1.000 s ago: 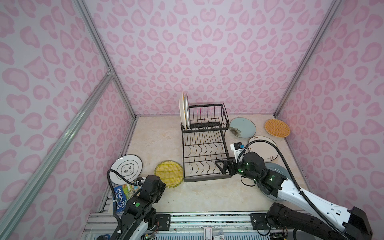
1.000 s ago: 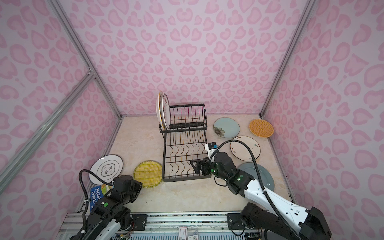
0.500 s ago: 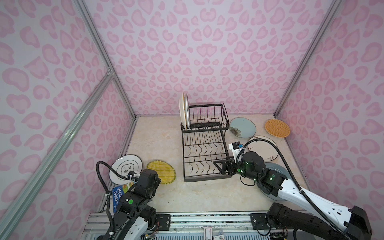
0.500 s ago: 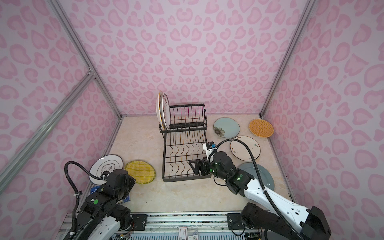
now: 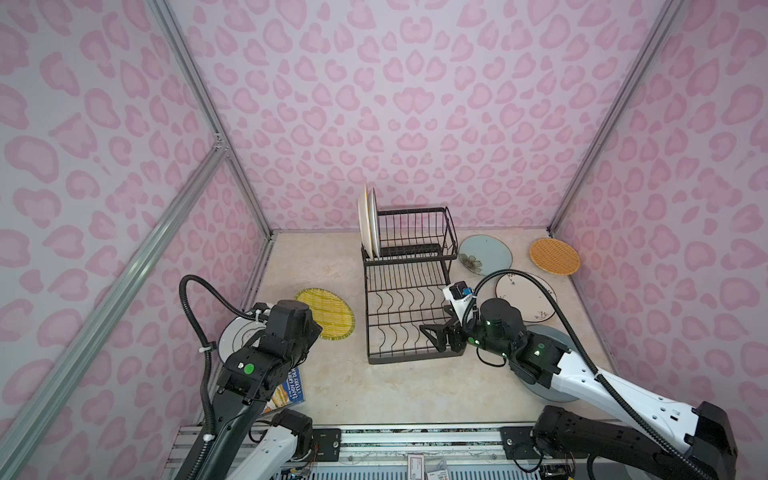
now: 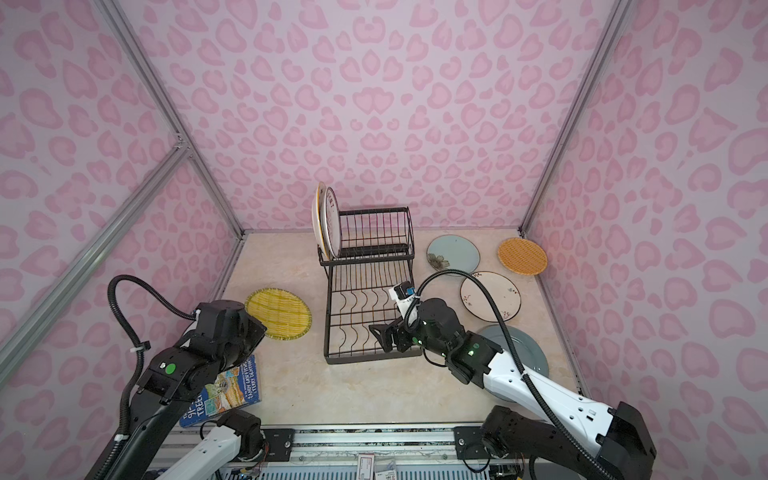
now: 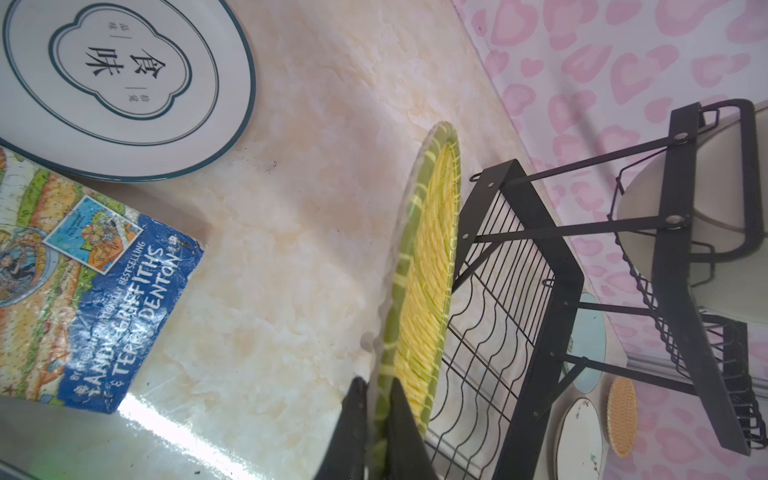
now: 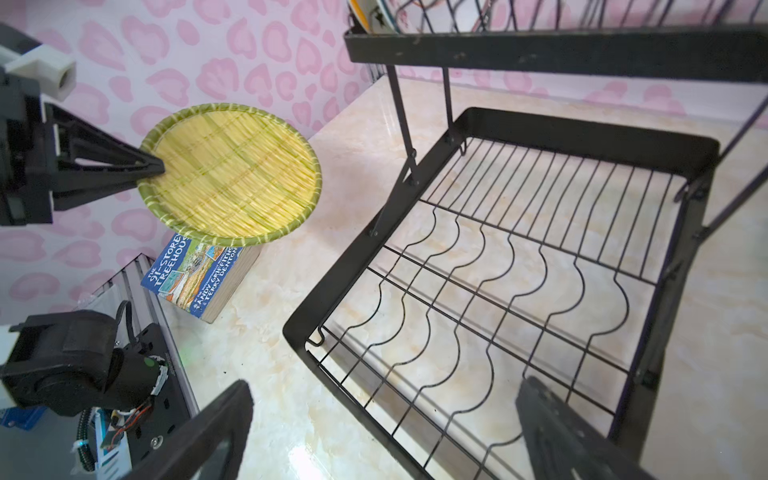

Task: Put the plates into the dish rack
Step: 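Tilt the straw mat on edge with the left gripper while the right approaches, then grasp the upright straw mat rim with the right gripper beside the left gripper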

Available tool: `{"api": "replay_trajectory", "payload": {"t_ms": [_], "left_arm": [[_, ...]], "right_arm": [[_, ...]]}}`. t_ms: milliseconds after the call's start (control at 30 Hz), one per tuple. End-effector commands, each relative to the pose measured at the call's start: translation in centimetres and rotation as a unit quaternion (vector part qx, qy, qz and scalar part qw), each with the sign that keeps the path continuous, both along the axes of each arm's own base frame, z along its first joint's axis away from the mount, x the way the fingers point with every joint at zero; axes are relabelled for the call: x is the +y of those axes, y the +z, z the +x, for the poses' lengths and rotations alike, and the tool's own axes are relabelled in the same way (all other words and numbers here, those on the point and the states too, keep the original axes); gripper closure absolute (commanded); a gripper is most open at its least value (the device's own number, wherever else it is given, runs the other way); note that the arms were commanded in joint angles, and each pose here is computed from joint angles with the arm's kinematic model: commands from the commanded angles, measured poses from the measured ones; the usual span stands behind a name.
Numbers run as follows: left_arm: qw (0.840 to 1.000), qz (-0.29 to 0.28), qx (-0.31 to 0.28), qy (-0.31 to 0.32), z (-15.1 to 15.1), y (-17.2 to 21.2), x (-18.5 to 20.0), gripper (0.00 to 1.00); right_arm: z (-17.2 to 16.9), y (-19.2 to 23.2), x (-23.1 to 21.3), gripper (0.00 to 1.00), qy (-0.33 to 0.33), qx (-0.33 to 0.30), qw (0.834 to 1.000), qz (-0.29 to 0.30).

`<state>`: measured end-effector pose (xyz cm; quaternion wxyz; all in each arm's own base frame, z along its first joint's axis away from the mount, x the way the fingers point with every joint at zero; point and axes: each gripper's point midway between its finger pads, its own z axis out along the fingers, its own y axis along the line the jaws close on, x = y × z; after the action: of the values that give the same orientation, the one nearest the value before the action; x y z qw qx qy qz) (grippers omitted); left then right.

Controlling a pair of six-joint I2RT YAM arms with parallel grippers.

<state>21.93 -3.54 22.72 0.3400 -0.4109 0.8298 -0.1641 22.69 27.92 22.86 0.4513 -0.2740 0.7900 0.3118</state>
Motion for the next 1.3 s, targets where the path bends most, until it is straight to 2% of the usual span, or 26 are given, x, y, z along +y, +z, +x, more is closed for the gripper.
{"api": "replay_trajectory", "payload": {"t_ms": [0,100,200,433,700,933,1267], "left_arm": [[1.000,-0.018,0.016,-0.013,0.0,0.8,-0.9,0.97],[0.999,-0.027,0.025,-0.021,0.1,1.4,-1.4,0.97],[0.998,-0.047,0.022,-0.027,0.2,1.8,-2.1,0.97],[0.997,-0.076,0.017,-0.029,0.0,2.5,-2.8,0.97],[0.996,-0.088,0.016,-0.031,-0.4,2.8,-3.5,0.97],[0.995,-0.094,0.013,-0.035,-0.7,2.9,-3.8,0.97],[0.994,-0.101,0.013,-0.036,-1.1,2.9,-3.9,0.97]], "right_arm": [[-0.6,1.6,1.9,0.02,0.054,-0.096,0.994,-0.024],[-1.3,1.7,3.7,0.02,0.088,-0.142,0.984,-0.058],[-1.8,1.7,5.8,0.02,0.118,-0.159,0.977,-0.076],[-4.6,1.7,11.7,0.10,0.182,-0.221,0.951,-0.113],[-5.7,2.2,17.2,0.18,0.208,-0.258,0.935,-0.127],[-5.0,1.5,19.8,0.25,0.193,-0.274,0.929,-0.155],[-2.9,0.8,21.0,0.36,0.153,-0.282,0.927,-0.192]]}}
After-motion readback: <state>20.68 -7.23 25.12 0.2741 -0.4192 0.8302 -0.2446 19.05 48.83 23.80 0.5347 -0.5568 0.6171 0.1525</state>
